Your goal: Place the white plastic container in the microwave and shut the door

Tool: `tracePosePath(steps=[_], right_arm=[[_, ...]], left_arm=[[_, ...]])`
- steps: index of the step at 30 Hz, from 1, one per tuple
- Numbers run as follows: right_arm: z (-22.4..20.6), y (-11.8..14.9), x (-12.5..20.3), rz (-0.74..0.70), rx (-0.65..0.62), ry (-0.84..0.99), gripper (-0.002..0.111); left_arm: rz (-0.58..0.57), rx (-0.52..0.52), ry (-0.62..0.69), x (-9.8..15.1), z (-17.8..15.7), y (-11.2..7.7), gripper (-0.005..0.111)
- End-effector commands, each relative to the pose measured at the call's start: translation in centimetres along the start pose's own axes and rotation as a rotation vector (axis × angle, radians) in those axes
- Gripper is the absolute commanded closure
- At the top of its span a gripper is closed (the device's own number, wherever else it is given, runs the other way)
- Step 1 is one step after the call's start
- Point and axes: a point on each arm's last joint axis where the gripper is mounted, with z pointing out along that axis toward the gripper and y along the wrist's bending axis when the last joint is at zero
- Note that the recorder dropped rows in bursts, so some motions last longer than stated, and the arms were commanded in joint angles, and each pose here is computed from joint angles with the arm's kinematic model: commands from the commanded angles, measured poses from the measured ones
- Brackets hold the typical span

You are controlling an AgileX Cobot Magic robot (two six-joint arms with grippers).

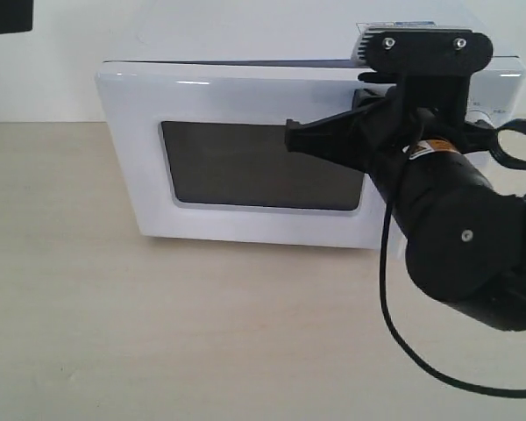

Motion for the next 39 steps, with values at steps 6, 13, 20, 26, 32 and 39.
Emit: tracePosePath(steps=[6, 13, 20, 26, 32, 39], right_arm=[[2.8, 0.3, -1.5, 0.015, 0.01, 0.003, 0.108], [1.6, 0.3, -2.2, 0.018, 0.044, 0.064, 0.108], [-3.7, 0.6, -6.4, -0.12, 0.011, 0.073, 0.108], [-8.2, -1.5, -9.4, -0.119, 0.08, 0.091, 0.108], [-11.8, -2.5, -11.1, -0.216, -0.014, 0.094, 0.108], [-15.0, -4.5, -9.9, -0.214, -0.103, 0.074, 0.108]], left_arm=[[-0.014, 0.01, -0.008, 0.0, -0.1, -0.2, 0.102], [-0.014, 0.003, -0.015, -0.1, -0.1, -0.1, 0.102], [-0.005, -0.021, -0.039, -0.3, -0.1, 0.1, 0.102], [-0.058, 0.01, -0.101, -0.9, -0.1, -0.2, 0.102], [-0.034, 0.076, -0.181, -1.6, -0.2, -0.8, 0.102], [-0.052, 0.091, -0.197, -1.7, -0.3, -0.9, 0.102]])
